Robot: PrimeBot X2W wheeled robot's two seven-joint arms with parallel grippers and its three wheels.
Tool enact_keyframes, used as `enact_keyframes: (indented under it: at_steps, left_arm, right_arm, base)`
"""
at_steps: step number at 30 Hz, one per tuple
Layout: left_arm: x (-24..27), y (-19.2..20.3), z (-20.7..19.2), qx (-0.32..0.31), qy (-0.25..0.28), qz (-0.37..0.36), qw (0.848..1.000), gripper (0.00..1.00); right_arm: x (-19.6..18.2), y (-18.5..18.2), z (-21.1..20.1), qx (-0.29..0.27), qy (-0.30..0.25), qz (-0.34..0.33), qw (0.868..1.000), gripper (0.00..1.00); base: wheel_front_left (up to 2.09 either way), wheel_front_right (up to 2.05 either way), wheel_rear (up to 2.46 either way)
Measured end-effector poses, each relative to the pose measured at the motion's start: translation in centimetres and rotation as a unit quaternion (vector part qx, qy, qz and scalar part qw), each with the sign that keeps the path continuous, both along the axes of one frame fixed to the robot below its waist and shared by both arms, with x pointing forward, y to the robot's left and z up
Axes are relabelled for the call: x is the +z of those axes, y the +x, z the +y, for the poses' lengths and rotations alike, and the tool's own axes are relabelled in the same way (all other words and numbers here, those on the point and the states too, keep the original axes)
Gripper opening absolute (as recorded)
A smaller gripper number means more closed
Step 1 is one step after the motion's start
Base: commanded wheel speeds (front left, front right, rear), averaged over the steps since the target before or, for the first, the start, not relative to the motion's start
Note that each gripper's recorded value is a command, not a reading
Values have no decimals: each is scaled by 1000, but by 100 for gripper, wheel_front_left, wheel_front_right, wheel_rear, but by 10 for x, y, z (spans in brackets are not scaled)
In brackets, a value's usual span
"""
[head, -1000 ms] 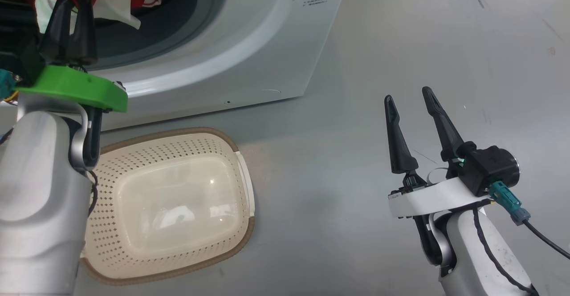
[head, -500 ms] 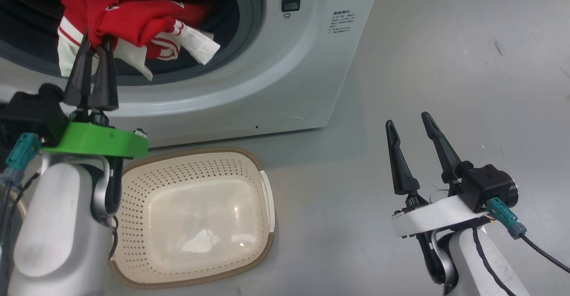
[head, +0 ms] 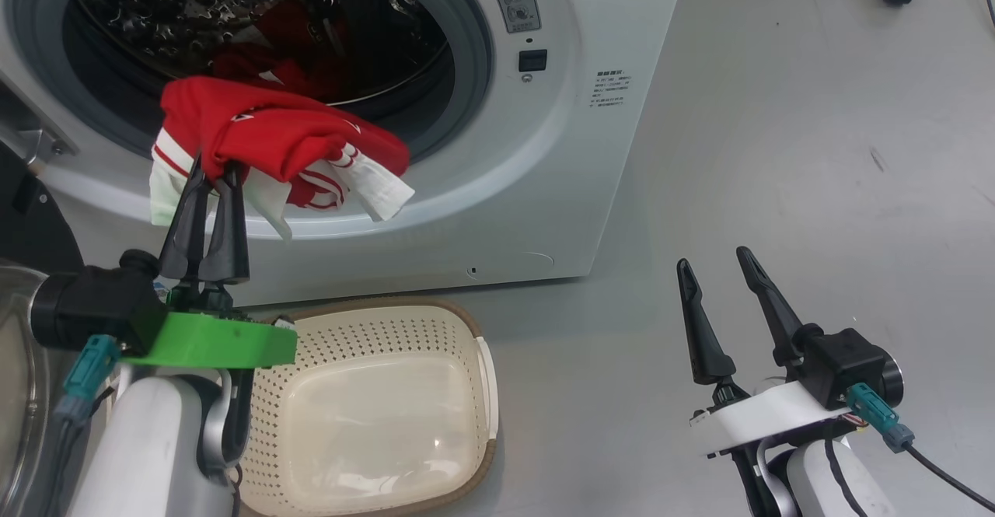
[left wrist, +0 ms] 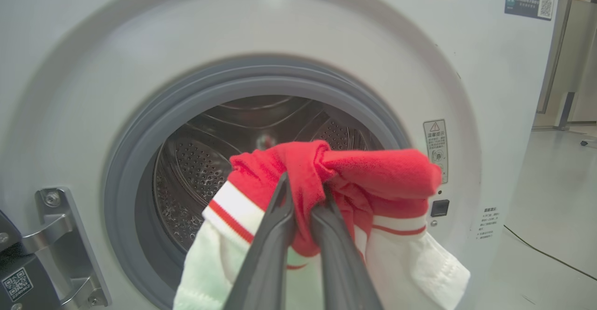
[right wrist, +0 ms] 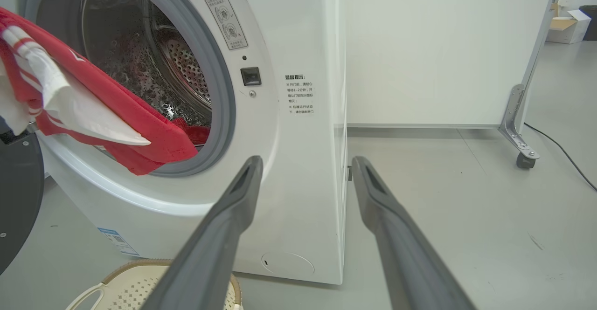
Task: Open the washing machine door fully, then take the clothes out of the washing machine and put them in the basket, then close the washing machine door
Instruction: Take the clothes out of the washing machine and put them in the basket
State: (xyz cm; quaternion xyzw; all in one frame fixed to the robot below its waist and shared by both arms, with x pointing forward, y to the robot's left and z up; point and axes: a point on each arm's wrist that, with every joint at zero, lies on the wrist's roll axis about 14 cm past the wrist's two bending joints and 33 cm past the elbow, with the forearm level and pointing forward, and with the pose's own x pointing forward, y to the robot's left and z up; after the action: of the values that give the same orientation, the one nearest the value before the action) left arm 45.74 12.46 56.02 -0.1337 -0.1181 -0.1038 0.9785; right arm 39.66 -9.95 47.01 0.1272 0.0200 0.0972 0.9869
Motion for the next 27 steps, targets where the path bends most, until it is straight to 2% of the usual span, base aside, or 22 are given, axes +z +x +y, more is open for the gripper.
enact_keyframes:
  at_steps: [6, 18, 27]
  left_arm:
    - [-8, -17, 0, -1, 2, 12, 1000, 0]
    - [-72, -42, -15, -19, -4, 111, 994, 0]
    - [-136, -51, -17, -24, 1, 216, 976, 0]
  right_arm:
    - [3, -2, 5, 11, -1, -6, 1000, 100]
    - [1, 0, 9, 18, 2, -4, 1000, 100]
    - [-9, 4, 8, 17, 2, 9, 1000, 100]
  base:
    - [0, 0, 0]
    - [0, 0, 0]
    - [0, 0, 0]
